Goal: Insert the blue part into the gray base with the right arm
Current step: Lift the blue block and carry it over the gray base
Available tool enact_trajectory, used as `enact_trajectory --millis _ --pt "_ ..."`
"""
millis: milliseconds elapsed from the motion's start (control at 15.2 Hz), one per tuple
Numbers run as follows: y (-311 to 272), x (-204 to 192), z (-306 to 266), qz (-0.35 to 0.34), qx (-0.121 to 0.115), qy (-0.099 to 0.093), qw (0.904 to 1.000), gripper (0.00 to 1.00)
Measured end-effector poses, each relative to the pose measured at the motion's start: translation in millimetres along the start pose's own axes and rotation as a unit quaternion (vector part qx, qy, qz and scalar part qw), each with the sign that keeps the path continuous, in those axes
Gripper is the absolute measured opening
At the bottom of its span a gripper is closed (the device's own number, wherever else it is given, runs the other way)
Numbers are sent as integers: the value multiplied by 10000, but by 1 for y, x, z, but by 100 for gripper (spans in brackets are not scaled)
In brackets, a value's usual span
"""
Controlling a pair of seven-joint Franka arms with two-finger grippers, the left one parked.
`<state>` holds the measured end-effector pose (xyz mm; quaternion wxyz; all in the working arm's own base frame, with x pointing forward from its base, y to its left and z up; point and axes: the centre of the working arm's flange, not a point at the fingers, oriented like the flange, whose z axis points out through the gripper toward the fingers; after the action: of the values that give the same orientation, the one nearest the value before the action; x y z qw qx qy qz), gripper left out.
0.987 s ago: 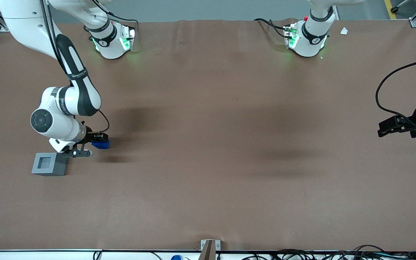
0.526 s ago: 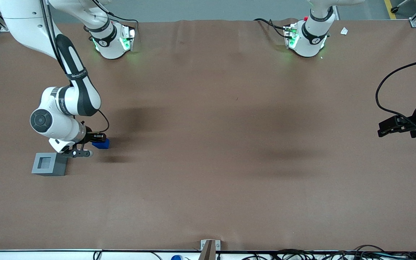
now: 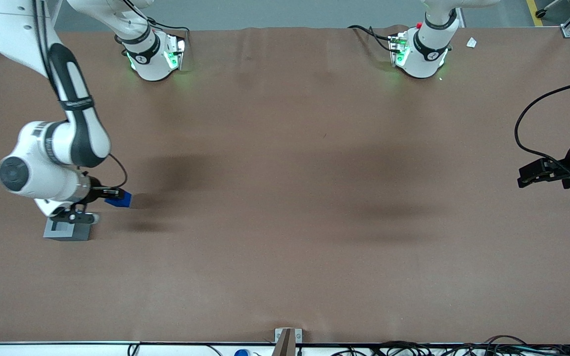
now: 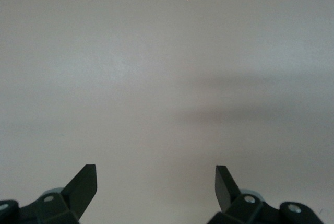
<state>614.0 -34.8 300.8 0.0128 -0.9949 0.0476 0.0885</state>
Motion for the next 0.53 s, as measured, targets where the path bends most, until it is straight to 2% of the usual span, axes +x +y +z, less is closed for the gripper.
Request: enact_trajectory --millis 66,197,526 --pt "9 5 -20 45 27 12 10000 51" --pt "24 12 -51 38 59 169 9998 51" --pt "54 22 -85 -266 -18 506 9984 51"
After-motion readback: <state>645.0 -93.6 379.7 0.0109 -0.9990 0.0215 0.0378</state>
